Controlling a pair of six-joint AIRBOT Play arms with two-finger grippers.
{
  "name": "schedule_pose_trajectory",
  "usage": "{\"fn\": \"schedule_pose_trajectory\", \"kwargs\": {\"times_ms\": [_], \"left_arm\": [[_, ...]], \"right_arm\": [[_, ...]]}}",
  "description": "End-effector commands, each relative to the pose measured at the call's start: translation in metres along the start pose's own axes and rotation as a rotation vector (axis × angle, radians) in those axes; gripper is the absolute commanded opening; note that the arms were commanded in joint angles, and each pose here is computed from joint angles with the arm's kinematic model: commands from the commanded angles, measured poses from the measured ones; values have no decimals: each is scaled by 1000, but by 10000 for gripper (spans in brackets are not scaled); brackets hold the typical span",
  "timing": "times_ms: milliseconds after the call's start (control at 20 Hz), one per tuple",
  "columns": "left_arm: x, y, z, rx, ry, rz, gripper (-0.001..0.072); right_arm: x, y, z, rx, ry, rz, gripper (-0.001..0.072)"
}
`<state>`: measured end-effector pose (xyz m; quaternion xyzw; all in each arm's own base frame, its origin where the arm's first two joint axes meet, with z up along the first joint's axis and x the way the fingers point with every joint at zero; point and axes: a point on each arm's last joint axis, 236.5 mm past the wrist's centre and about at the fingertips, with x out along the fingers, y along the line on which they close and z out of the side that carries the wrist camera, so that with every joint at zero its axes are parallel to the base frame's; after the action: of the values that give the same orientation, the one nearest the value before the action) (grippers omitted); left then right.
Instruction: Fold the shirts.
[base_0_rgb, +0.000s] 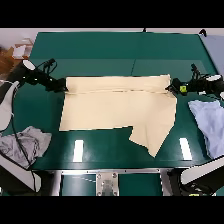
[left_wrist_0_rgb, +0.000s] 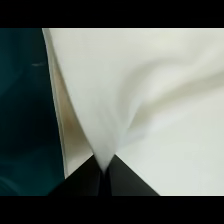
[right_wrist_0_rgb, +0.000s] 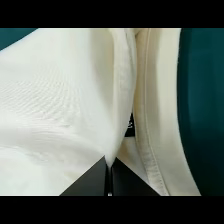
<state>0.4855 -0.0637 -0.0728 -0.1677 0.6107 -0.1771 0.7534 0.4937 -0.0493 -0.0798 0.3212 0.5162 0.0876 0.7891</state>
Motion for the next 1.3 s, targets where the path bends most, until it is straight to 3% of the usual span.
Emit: {"fn": "schedule_pose_trajectory", "kwargs": {"times_ms": [0,50,100,150,400,550,900,1150,1250], "left_arm": [[2,-1,-9,-38,36,-4,25],[1,-1,-12,-65,46,-7,37],[-2,-2,-18,-81,76,-15,363],[-8,-1,-24,-108,109,-19,647],[-85,16,-45,-286,161,-32,650],[-108,9,-81,-316,98,1,650],[-70,-15,-209,-516,-119,-23,651],[-25,-22,-230,-731,-255,-190,650],[-18,-16,-222,-723,-325,-152,650]], "right_arm": [[2,-1,-3,12,9,-5,18],[1,1,-4,13,14,1,44],[-2,4,-4,6,24,10,180],[-9,9,-2,7,37,26,259],[-95,18,2,30,9,51,286],[-128,12,-43,92,-9,25,286],[-129,-9,-168,302,-40,-14,293],[-110,-17,-205,376,-32,-28,293],[-106,-17,-206,397,-42,-20,293]]}}
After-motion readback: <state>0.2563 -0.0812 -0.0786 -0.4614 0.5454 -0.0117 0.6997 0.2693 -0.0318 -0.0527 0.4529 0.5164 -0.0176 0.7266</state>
